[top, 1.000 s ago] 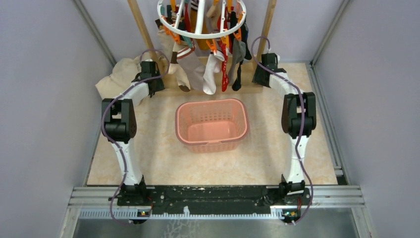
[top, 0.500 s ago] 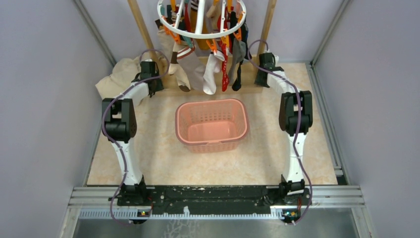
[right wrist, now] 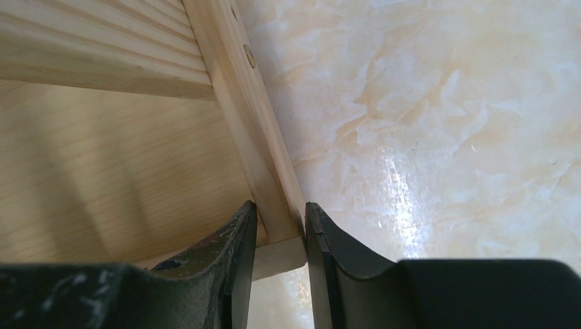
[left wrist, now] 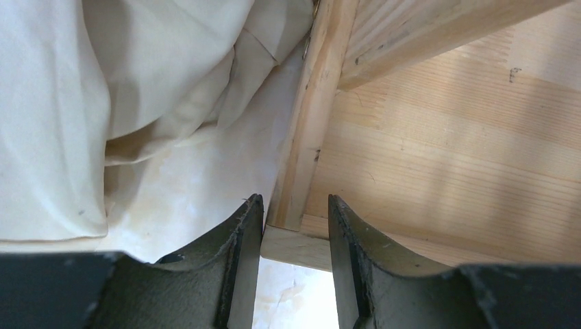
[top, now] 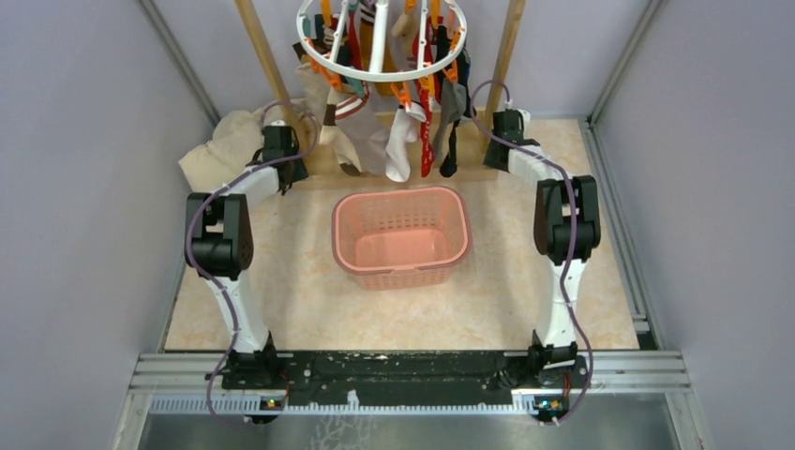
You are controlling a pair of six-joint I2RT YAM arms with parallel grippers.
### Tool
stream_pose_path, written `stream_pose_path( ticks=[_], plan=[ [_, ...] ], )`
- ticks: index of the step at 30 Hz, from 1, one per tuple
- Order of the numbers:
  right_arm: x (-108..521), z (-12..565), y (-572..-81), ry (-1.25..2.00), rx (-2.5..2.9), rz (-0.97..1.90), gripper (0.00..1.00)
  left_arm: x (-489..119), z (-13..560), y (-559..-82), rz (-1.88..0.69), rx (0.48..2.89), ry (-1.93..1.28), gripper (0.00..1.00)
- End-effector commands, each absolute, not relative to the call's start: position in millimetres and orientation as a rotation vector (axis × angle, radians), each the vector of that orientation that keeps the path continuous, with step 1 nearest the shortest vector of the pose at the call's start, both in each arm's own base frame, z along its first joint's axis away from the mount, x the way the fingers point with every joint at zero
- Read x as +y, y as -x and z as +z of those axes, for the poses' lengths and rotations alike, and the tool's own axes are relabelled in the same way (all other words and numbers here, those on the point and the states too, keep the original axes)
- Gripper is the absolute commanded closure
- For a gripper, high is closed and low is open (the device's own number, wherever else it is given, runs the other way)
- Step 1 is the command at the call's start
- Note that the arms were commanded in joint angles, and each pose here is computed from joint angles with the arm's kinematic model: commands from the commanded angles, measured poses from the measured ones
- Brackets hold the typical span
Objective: Remove the socks clipped to the hanger
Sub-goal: Move the clothesline to the center of the board.
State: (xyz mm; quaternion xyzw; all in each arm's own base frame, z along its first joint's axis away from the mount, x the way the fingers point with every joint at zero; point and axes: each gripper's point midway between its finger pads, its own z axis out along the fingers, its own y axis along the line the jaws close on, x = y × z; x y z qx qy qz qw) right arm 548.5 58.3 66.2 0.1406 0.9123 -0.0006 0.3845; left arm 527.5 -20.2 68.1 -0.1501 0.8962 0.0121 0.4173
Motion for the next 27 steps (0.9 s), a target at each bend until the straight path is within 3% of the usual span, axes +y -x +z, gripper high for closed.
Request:
stream_pose_path(
  ticks=[1, 27],
  plan=[
    [73, 39, -491, -0.275, 2.522, -0.007, 0.69, -32, 29, -473, 0.039, 2.452, 0.352, 0.55],
    [69, 57, -381, -0.289, 2.496, 0.026, 0.69, -81, 45, -379, -0.001, 2.463, 0.285, 0.55]
  ],
)
